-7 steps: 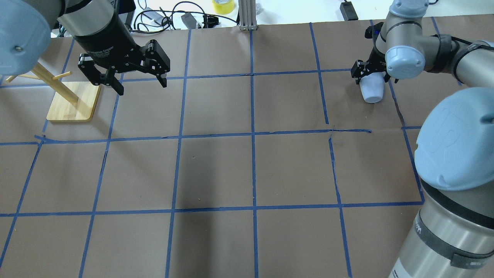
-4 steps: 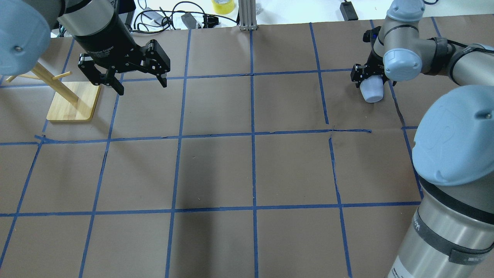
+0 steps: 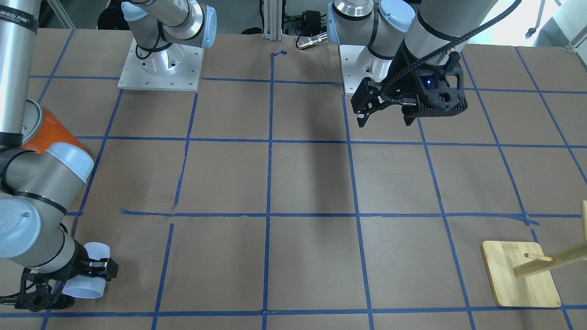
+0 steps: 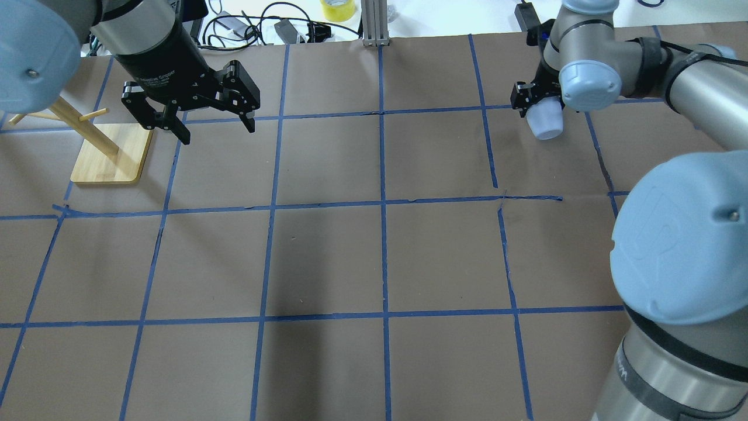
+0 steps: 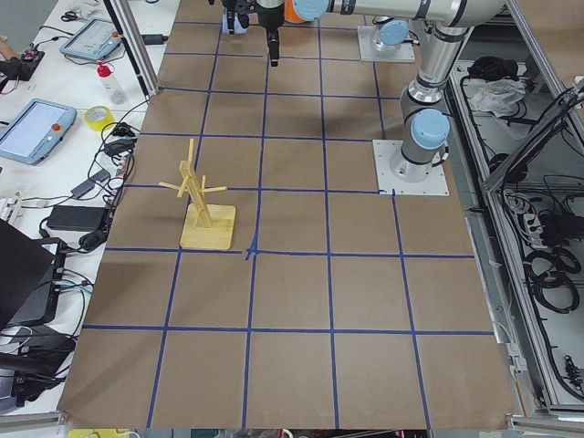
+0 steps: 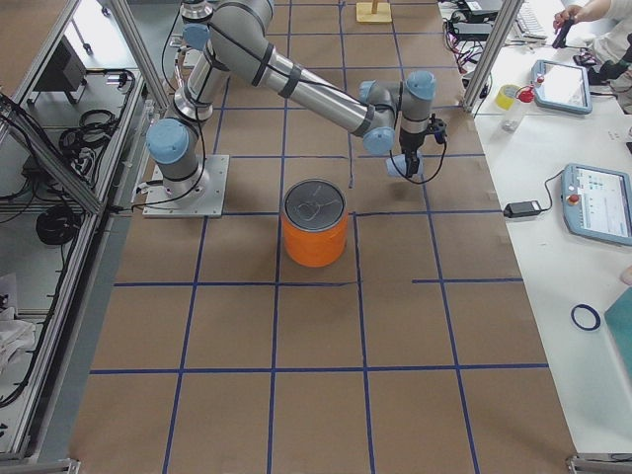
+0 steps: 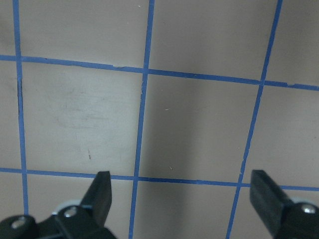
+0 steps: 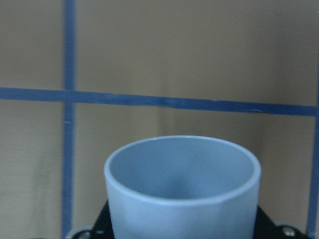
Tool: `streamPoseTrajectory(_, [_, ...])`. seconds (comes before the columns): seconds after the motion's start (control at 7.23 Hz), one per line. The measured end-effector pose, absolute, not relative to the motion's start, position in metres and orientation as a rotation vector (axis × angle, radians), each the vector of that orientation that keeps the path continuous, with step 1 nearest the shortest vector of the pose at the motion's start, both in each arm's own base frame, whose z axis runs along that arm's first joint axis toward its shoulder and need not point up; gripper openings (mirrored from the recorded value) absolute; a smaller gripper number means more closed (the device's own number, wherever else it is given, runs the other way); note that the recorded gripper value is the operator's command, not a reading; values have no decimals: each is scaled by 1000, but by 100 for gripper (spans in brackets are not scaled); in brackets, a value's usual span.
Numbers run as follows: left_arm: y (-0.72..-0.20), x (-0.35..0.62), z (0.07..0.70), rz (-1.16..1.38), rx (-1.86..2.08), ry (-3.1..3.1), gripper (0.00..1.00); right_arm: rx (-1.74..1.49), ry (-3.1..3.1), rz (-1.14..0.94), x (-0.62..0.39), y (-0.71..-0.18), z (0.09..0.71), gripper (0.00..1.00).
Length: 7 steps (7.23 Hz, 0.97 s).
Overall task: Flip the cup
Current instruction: 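Carry the cup with the right gripper toward the left gripper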
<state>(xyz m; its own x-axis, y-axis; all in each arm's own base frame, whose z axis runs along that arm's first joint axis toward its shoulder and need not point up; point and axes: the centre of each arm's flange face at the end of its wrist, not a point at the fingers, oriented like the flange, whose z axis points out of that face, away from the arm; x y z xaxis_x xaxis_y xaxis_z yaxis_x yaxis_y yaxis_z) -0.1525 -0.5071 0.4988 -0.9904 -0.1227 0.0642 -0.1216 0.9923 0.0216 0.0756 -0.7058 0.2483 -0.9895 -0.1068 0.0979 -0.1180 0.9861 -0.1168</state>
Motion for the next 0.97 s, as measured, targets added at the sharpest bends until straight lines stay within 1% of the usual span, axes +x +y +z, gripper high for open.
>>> streamPoseTrajectory(0.28, [-507, -153, 499, -27, 190, -3070, 100, 508, -2991, 307, 197, -685, 270, 12])
streamPoseTrajectory(0.42, [-507, -153, 499, -26, 189, -3070, 100, 767, -2926, 352, 253, -668, 273, 13])
streamPoseTrajectory(0.55, [-507, -153, 499, -26, 189, -3070, 100, 1066, -2818, 386, 303, -647, 273, 16])
streamPoseTrajectory(0.69, [-507, -153, 499, -26, 189, -3070, 100, 1329, -2695, 401, 349, -625, 270, 17])
streamPoseTrajectory(0.97, [-507, -153, 499, -26, 189, -3070, 100, 1703, -2463, 399, 409, -595, 243, 18])
